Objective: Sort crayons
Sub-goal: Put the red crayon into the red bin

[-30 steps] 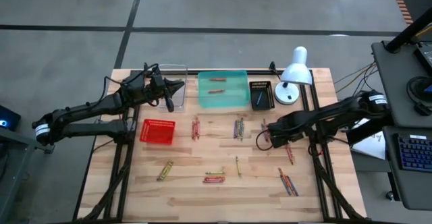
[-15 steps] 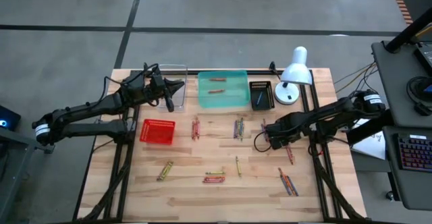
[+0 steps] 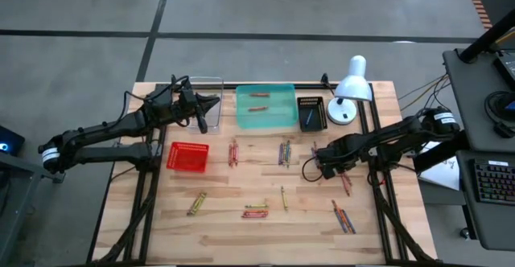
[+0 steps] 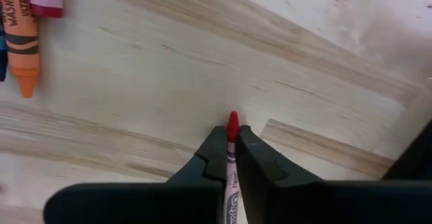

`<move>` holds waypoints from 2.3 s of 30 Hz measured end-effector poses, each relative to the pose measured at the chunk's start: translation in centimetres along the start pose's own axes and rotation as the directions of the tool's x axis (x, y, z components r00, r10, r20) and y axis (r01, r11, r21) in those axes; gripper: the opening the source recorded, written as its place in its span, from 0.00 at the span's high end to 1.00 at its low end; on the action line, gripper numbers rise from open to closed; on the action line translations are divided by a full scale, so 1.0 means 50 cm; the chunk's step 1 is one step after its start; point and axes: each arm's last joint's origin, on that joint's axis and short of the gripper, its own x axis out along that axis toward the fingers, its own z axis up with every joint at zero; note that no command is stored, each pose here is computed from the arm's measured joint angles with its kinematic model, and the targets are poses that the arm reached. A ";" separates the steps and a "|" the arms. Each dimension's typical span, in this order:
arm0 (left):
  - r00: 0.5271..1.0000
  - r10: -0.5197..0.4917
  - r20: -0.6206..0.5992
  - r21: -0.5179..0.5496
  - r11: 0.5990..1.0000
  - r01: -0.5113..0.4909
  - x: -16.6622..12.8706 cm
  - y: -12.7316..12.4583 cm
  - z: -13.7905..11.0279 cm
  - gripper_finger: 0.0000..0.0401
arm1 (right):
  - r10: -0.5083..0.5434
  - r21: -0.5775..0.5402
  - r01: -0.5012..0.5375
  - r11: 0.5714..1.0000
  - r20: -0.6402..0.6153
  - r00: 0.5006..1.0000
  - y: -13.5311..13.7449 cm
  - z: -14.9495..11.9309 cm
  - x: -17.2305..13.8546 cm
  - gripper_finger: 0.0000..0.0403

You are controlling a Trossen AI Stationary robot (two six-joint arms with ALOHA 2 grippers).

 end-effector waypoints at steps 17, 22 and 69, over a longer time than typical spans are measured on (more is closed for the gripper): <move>0.942 -0.335 0.024 -0.046 0.941 0.335 0.037 -0.021 -0.012 1.00 | 0.315 -0.183 -0.264 0.947 0.359 0.879 0.021 0.014 -0.194 0.97; 0.864 -0.498 0.071 -0.060 0.863 0.502 0.072 -0.033 -0.021 1.00 | 0.637 -0.461 -0.440 0.770 0.516 0.573 0.065 0.031 -0.270 0.97; 0.701 -0.684 0.201 -0.128 0.691 0.711 0.190 -0.105 -0.093 0.94 | 0.901 -0.909 0.006 0.418 0.413 -0.135 0.268 0.195 -0.372 0.97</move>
